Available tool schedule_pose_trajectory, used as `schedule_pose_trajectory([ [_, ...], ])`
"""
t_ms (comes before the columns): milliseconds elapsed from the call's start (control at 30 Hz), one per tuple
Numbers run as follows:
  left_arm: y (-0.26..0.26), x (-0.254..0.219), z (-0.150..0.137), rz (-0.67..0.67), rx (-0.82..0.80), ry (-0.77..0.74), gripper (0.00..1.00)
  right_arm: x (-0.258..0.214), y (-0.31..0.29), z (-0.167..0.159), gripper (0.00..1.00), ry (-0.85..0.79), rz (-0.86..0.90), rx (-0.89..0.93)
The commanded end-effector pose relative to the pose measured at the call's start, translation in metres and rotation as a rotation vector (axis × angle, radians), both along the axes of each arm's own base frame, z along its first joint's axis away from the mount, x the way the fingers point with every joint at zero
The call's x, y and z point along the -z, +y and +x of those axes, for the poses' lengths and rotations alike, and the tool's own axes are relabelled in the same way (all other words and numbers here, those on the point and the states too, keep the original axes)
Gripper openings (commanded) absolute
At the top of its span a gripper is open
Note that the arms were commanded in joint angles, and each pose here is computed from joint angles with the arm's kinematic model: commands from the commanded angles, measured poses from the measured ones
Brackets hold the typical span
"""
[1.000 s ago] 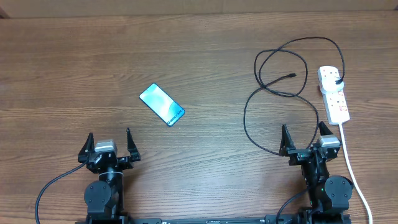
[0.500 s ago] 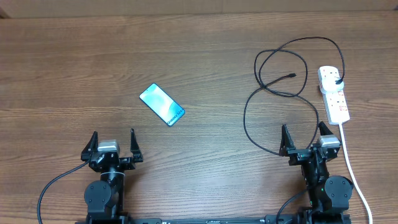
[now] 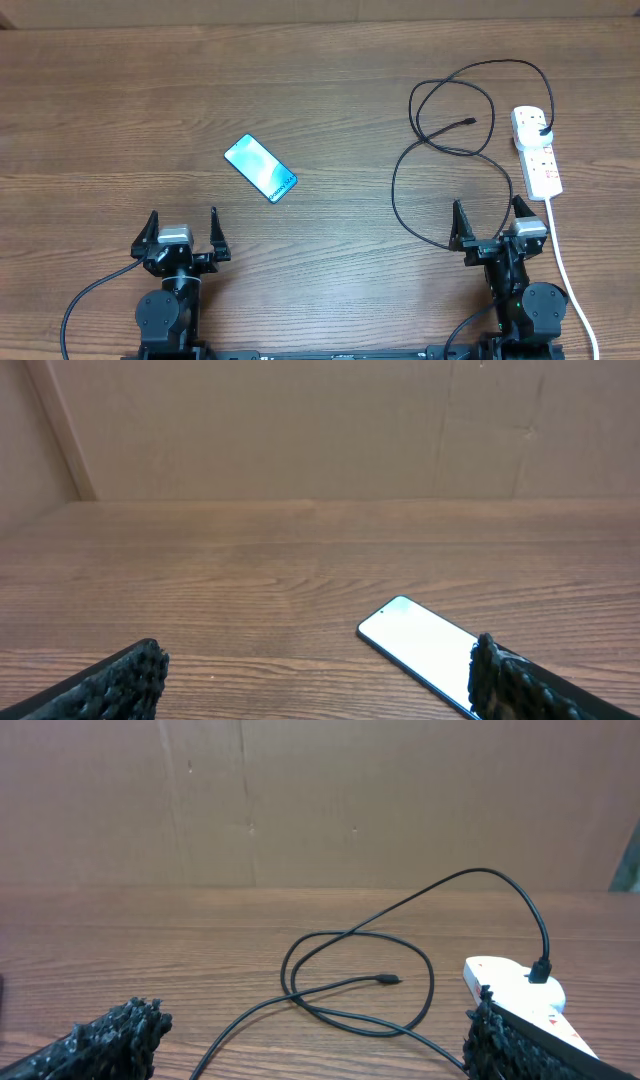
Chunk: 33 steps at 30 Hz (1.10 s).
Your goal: Plug charger to phone and switch on socket
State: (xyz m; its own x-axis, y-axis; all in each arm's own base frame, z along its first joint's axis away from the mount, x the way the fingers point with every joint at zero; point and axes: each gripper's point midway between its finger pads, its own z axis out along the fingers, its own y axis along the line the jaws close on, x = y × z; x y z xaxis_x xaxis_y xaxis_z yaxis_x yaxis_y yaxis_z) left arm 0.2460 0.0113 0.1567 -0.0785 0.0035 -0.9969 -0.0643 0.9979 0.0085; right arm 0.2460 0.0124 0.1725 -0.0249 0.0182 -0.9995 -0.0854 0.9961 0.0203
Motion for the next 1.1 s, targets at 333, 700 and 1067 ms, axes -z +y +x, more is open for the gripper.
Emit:
schedule_pose_trajectory([
  [333,-0.004,0.0,0.0,-0.052,0.021,-0.006,0.99,0.001,-0.001,0.0,1.0,-0.007,-0.001,0.003],
  [700,-0.005,-0.005,-0.001,-0.055,0.03,-0.013,1.0,0.001,-0.001,0.0,1.0,-0.007,-0.001,0.003],
  [1067,-0.005,-0.016,-0.004,-0.055,0.029,-0.014,1.0,0.001,-0.001,0.0,1.0,-0.007,-0.001,0.003],
])
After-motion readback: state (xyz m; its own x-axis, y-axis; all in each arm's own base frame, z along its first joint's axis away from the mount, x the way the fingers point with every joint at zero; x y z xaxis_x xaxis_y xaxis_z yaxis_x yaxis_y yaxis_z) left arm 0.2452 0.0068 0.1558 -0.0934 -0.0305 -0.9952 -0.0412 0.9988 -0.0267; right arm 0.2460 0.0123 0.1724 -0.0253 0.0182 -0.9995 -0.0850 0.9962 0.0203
